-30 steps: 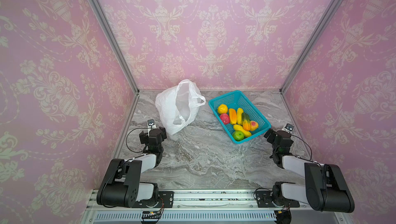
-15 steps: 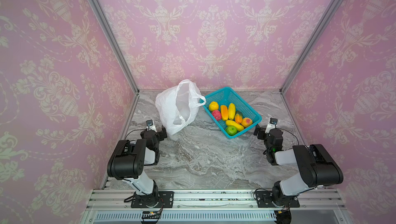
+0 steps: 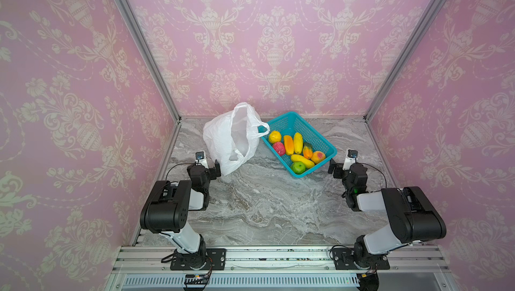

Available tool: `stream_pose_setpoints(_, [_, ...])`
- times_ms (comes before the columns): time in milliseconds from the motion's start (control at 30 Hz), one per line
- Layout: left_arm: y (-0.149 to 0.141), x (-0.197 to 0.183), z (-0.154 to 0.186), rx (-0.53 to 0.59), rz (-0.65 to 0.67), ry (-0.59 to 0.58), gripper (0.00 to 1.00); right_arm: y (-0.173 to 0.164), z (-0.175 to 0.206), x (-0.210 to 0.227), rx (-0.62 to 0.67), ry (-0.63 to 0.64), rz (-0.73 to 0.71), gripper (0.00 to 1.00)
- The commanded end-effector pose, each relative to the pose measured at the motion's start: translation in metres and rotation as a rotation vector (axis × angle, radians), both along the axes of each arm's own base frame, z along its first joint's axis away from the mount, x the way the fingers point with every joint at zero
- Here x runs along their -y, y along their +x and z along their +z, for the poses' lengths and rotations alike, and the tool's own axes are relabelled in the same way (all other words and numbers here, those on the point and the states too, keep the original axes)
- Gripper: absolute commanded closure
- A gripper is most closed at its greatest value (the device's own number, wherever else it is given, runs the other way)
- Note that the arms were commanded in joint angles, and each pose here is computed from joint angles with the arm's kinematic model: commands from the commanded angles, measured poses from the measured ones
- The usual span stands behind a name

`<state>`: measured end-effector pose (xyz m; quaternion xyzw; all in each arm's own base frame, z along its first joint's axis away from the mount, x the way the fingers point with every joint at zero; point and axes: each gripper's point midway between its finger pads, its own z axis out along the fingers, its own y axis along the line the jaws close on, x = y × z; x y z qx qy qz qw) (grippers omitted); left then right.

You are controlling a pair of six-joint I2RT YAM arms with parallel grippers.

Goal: Untie the knot of the plastic bag and take out the fruit
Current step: Reset both arms

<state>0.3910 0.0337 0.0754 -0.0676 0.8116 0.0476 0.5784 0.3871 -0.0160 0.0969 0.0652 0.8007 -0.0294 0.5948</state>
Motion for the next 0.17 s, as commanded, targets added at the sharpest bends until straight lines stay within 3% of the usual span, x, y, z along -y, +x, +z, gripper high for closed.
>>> stream_pose_setpoints(0, [0.0030,-0.0014,0.0028,-0.007,0.002,0.028,0.01,0.0056,0.0000,-0.0102,-0.014,-0.015,0.052,0.00])
stream_pose_setpoints(133, [0.0028,-0.0014,0.0025,-0.008,0.002,0.028,0.01,0.0058,-0.0001,-0.0116,-0.015,-0.016,0.061,0.00])
